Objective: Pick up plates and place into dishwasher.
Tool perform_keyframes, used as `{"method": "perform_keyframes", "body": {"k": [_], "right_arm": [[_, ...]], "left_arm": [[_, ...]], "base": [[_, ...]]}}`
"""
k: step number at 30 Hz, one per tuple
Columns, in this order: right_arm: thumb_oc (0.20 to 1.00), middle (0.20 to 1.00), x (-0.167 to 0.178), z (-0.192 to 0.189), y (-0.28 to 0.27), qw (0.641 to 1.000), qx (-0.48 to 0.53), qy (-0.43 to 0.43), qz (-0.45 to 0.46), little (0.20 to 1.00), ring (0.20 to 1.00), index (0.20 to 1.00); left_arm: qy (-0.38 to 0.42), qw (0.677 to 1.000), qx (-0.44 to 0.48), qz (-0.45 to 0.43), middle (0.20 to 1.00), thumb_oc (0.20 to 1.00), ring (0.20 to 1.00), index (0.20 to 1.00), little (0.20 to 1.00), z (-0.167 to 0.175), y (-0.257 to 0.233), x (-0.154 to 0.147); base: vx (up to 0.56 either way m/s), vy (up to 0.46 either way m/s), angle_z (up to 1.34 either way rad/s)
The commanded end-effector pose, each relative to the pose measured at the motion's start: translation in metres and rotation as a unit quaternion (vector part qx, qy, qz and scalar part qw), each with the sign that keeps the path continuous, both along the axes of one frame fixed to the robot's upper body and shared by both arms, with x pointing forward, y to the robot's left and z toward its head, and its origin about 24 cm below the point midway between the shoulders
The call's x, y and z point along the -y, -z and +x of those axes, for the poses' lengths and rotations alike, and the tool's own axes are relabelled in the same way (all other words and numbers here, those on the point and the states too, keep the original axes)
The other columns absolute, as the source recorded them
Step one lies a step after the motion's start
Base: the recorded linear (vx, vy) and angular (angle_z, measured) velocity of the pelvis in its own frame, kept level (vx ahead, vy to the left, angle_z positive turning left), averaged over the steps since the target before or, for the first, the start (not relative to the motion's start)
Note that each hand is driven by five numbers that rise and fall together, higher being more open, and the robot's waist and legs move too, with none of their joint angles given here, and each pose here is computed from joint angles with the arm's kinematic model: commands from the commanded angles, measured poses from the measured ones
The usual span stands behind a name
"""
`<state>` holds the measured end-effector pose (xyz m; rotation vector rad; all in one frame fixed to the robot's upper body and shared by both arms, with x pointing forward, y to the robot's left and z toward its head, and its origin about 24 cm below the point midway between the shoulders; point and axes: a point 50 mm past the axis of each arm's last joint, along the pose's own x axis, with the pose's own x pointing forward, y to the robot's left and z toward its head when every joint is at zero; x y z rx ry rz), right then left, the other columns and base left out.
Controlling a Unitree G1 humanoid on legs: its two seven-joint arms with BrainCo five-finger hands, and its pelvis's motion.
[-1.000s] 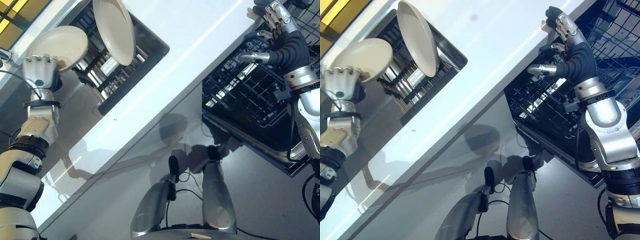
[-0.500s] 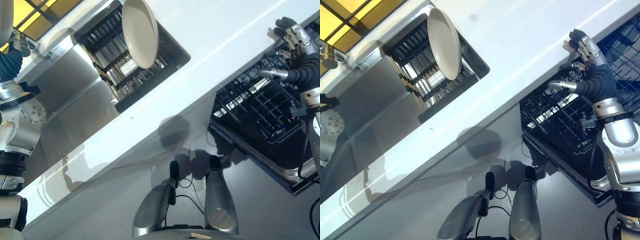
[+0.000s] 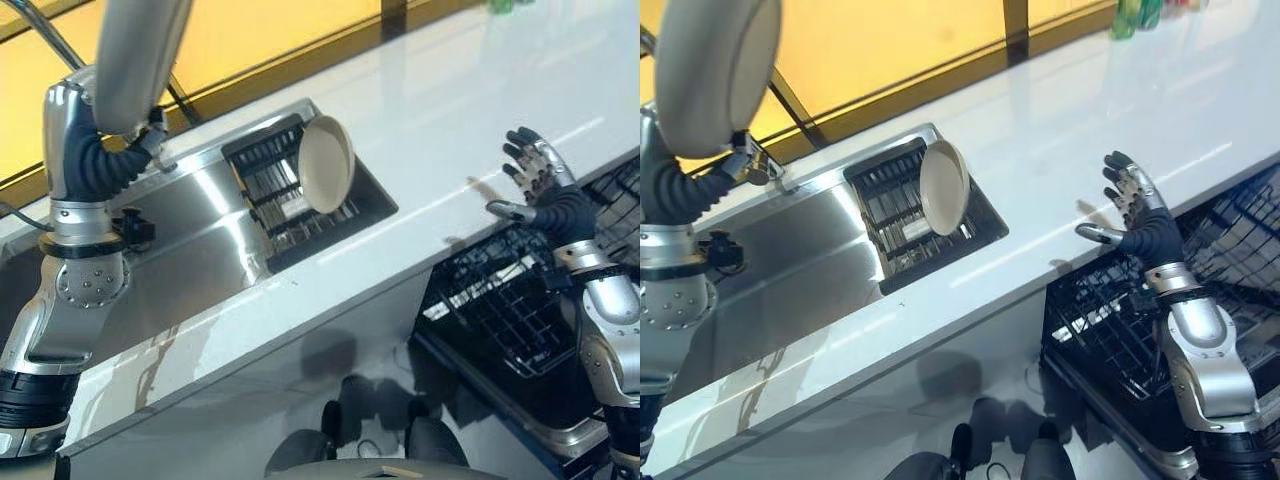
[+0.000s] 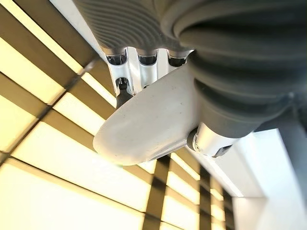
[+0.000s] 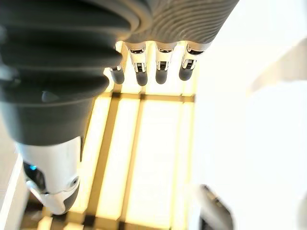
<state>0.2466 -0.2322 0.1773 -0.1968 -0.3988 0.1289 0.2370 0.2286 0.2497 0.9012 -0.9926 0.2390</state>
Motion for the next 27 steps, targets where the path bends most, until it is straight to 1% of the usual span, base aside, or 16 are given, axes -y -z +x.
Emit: {"method": "perform_keyframes", "body": {"k": [1,6,8,11,12,13,14,17,20,23,27], "right_arm": [[1.0,1.0,-0.019,-0.01,-0.032,0.993,0.112,-0.028,0.015,1.0,1.0,1.0],[1.0,1.0,-0.027,-0.006,-0.041,0.99,0.135,-0.039,0.013,1.0,1.0,1.0],[1.0,1.0,-0.027,-0.008,-0.047,0.987,0.147,-0.055,0.019,1.0,1.0,1.0],[1.0,1.0,-0.025,-0.014,-0.054,0.983,0.177,-0.054,0.002,1.0,1.0,1.0],[1.0,1.0,-0.024,-0.015,-0.056,0.982,0.181,-0.055,-0.001,1.0,1.0,1.0],[1.0,1.0,-0.024,-0.016,-0.059,0.981,0.184,-0.059,-0.005,1.0,1.0,1.0],[1.0,1.0,-0.024,-0.016,-0.059,0.981,0.184,-0.061,-0.008,1.0,1.0,1.0],[1.0,1.0,-0.029,-0.012,-0.062,0.98,0.18,-0.076,-0.021,1.0,1.0,1.0],[1.0,1.0,-0.031,-0.011,-0.063,0.979,0.179,-0.087,-0.034,1.0,1.0,1.0],[1.0,1.0,-0.034,-0.011,-0.065,0.979,0.174,-0.098,-0.038,1.0,1.0,1.0],[1.0,1.0,-0.037,-0.008,-0.063,0.979,0.159,-0.124,-0.033,1.0,1.0,1.0]], "left_arm": [[0.082,0.996,-0.025,0.029,0.2,0.2,0.2,0.2,0.2,-0.006,-0.003,0.019],[0.17,0.98,-0.075,0.072,0.2,0.2,0.2,0.2,0.2,-0.01,-0.002,0.039],[0.208,0.97,-0.09,0.087,0.2,0.2,0.2,0.2,0.2,-0.013,-0.005,0.044],[0.275,0.947,-0.129,0.102,0.2,0.2,0.2,0.2,0.2,-0.016,-0.005,0.051],[0.3,0.937,-0.144,0.108,0.2,0.2,0.2,0.2,0.2,-0.018,-0.003,0.055],[0.343,0.914,-0.177,0.122,0.2,0.2,0.2,0.2,0.2,-0.021,0.0,0.062],[0.358,0.906,-0.19,0.124,0.2,0.2,0.2,0.2,0.2,-0.021,0.001,0.064],[0.433,0.853,-0.255,0.141,0.2,0.2,0.2,0.2,0.2,-0.02,0.004,0.076],[0.473,0.818,-0.285,0.161,0.2,0.2,0.2,0.2,0.2,-0.02,0.003,0.081],[0.501,0.792,-0.304,0.174,0.2,0.2,0.2,0.2,0.2,-0.021,0.001,0.085],[0.508,0.789,-0.297,0.178,0.2,0.2,0.2,0.2,0.2,-0.02,-0.005,0.088]], "base": [[-0.06,-0.236,0.04],[-0.07,-0.206,0.04],[-0.08,-0.182,0.04],[-0.06,-0.125,0.02],[-0.04,-0.102,0.0],[-0.03,-0.089,0.0],[-0.03,-0.085,0.0],[-0.01,-0.05,0.01],[0.0,0.0,0.0],[0.0,0.0,0.01],[0.0,0.001,0.02]]}}
